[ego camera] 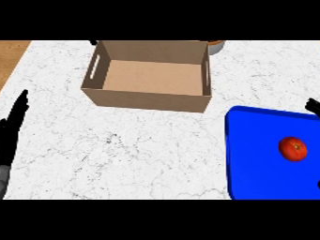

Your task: Pick the tomato from the tray and place it in the cardboard box

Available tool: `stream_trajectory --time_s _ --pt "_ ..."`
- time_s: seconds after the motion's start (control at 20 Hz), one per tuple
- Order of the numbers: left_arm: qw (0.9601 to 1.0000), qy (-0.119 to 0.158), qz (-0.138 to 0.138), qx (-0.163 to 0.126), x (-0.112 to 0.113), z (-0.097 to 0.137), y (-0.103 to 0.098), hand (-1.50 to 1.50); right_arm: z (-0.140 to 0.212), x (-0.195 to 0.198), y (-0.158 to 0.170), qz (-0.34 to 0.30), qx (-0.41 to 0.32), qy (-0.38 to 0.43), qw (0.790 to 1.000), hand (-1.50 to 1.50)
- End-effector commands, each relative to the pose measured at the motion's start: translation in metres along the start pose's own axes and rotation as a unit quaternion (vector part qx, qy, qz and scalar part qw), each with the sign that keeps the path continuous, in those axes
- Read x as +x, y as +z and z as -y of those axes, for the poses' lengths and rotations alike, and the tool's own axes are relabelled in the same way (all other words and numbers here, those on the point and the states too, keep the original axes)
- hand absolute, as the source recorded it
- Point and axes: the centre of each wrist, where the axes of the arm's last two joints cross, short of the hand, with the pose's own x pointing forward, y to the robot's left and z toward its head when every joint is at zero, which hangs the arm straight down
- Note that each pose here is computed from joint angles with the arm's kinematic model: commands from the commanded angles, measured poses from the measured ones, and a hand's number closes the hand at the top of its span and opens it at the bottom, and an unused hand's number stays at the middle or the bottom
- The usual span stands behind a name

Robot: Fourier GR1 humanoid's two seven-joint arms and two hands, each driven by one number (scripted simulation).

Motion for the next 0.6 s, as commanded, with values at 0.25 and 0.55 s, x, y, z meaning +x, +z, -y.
stream_trajectory --time_s 0.25,0.55 --pt "0.9999 -0.010 0.004 -0.002 0.011 -0.001 -0.016 0.00 0.040 0.008 -0.009 0.005 0.189 0.161 0.969 -1.50" --pt "0.9999 -0.011 -0.006 0.001 -0.002 -0.003 -0.019 0.00 0.033 -0.005 -0.035 -0.041 0.293 0.254 0.921 -1.50"
